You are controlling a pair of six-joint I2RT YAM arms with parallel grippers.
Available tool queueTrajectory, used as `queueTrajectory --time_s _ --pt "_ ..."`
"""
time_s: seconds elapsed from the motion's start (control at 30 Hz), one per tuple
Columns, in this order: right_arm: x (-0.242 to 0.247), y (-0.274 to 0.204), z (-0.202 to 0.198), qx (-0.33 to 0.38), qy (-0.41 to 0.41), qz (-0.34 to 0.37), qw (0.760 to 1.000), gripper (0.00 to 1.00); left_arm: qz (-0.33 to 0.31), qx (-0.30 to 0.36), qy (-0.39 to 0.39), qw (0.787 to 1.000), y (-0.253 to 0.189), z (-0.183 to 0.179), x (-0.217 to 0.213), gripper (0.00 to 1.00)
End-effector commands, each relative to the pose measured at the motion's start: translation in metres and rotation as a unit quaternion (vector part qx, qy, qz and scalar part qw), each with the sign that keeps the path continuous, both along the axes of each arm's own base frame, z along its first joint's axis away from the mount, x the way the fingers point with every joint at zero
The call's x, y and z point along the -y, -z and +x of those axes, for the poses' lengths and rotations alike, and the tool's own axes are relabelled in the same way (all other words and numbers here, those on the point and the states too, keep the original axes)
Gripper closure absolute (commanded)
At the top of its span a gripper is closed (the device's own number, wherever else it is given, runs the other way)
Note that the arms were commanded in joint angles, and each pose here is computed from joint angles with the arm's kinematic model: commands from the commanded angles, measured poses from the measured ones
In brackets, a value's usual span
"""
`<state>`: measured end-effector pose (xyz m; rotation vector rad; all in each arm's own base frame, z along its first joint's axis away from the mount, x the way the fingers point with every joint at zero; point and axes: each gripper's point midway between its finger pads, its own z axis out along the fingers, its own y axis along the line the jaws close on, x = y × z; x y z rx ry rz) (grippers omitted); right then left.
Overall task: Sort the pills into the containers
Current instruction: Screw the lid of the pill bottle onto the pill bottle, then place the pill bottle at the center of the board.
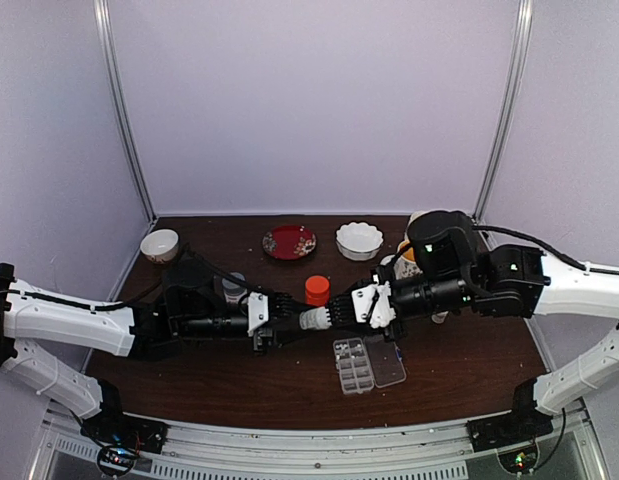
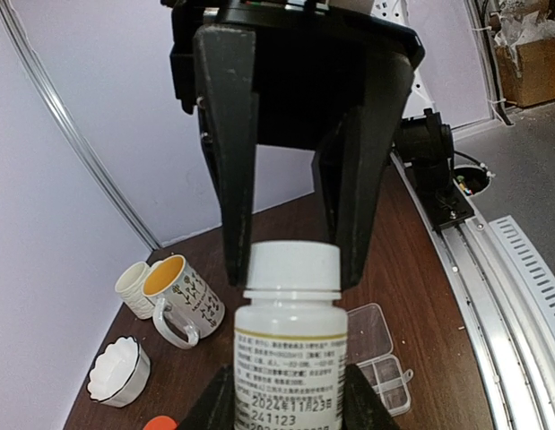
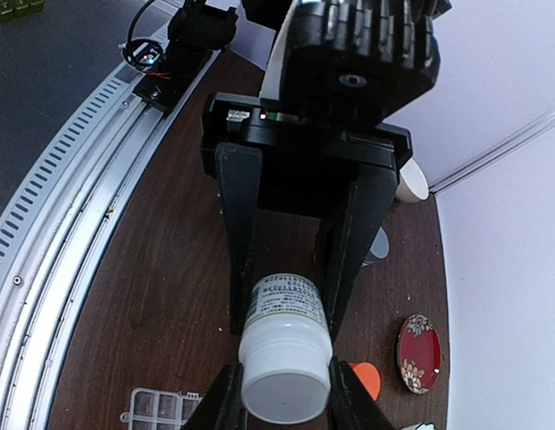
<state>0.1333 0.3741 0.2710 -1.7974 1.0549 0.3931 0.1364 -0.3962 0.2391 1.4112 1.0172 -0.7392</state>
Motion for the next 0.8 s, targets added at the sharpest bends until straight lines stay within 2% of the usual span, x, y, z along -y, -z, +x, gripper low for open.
queueTrajectory --time_s 0.0,0.07,0.13,0.37,0.53,0.57,0.63,0.73,0.77 --pt "-0.011 -0.022 0.009 -0.076 0.062 0.036 0.995 0.85 -0.048 0.02 0.002 0.999 -0.033 -0.002 0.001 0.99" --pt "-0.013 -0.021 0.008 -0.12 0.081 0.04 0.989 0.92 -0.051 0.022 -0.001 0.998 -0.034 -0.001 0.001 0.99" --pt "-0.014 -0.017 0.008 -0.155 0.108 0.044 0.981 0.95 -0.054 0.023 -0.003 0.998 -0.035 0.0 0.001 0.99" --pt "-0.009 -0.02 0.012 -0.272 0.199 0.082 0.938 0.98 -0.056 0.025 -0.011 0.998 -0.035 0.003 0.002 0.99" --pt "-0.005 -0.02 0.016 -0.298 0.232 0.093 0.921 1.0 -0.059 0.027 -0.017 0.998 -0.037 0.006 0.002 0.99" --pt "-0.004 -0.018 0.015 -0.294 0.231 0.089 0.923 1.0 -0.061 0.026 -0.018 0.998 -0.037 0.006 0.002 0.95" --pt "0.0 -0.015 0.015 -0.283 0.232 0.079 0.927 1.0 -0.068 0.021 -0.017 0.997 -0.039 0.005 0.002 0.8" --pt "0.007 -0.009 0.017 -0.267 0.24 0.057 0.932 1.0 -0.076 0.014 -0.024 0.997 -0.039 0.006 -0.001 0.49" --pt "0.011 -0.006 0.018 -0.26 0.247 0.047 0.932 1.0 -0.08 0.012 -0.028 0.996 -0.039 0.007 -0.002 0.35"
